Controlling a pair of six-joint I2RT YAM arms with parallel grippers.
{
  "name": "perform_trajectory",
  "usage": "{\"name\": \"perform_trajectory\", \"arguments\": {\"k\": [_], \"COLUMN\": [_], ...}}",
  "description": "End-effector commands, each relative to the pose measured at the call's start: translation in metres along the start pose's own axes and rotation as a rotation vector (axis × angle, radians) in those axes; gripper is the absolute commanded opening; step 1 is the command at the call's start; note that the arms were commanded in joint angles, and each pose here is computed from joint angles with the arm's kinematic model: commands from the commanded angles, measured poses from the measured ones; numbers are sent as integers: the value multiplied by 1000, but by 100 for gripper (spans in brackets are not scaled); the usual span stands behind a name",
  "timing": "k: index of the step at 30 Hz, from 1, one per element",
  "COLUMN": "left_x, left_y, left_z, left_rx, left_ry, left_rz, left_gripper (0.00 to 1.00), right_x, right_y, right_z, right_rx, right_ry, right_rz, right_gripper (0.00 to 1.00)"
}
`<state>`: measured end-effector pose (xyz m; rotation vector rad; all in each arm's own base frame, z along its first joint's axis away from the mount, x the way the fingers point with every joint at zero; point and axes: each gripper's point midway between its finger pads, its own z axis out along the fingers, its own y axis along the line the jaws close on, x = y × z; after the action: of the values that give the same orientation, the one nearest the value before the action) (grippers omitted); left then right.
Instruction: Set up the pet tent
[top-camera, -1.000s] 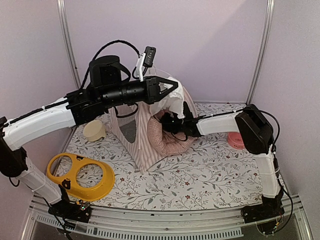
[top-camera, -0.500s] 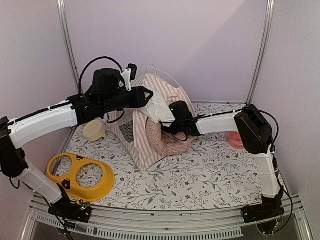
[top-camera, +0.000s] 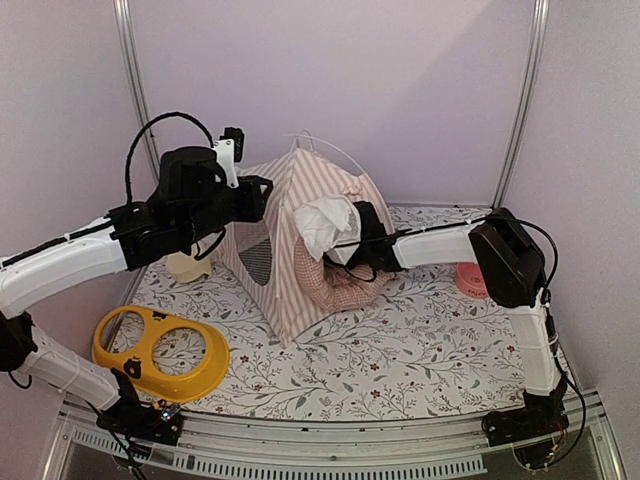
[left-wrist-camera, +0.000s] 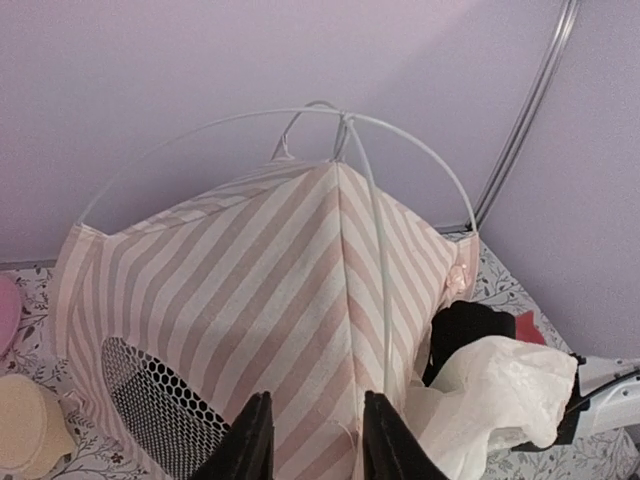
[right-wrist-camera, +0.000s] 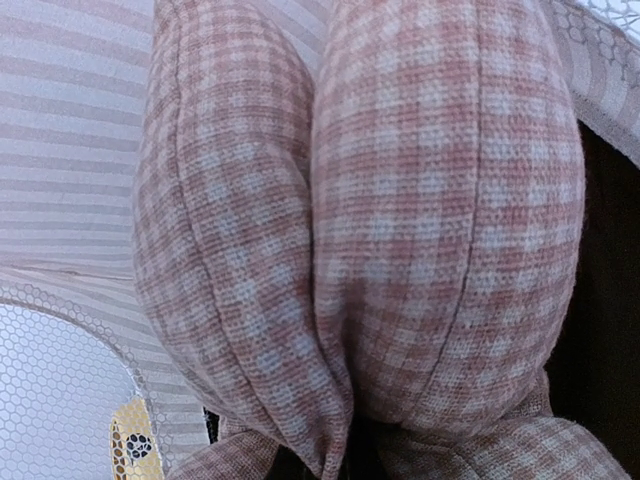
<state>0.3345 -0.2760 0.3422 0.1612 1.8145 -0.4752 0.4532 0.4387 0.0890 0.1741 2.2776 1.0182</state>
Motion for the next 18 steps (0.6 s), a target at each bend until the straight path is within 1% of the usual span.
{"name": "perform_trajectory", "arguments": {"k": [1,3,5,8,10,12,15,16,17,18], "left_x": [9,18,29,46,56,69,86,92,98,99], "left_y": [13,-4,-19,-28,-27,-18,-7,-7,-10,-15], "left_z": [9,13,15,13,12,13,18,20,22,23], "left_rx": [-53,37,114,140,130,75,6,2,12,30], "left_ry": [37,71,113,150,169,201,244,258,275,278], "left_rz": [43,48,41,44,31,29,54,66,78,91], "left_gripper": [39,50,58,64,65,64,58,54,49,40], "right_x": [22,21,21,19,17,16,8,4,0,-5], "right_y": [-33,-32,-32,-30,-28,-24,-10,-2,8,18], "right_z": [3,3,3,2,1,0,-4,-7,-10,-14], "right_rx": [92,93,91,89,86,82,52,35,13,-7], "right_ry": [84,84,84,83,83,83,72,61,48,30], "right_rz": [-8,-10,-12,-22,-31,-47,-89,-103,-127,-146], "right_gripper": [0,0,0,0,0,0,0,0,0,0]}}
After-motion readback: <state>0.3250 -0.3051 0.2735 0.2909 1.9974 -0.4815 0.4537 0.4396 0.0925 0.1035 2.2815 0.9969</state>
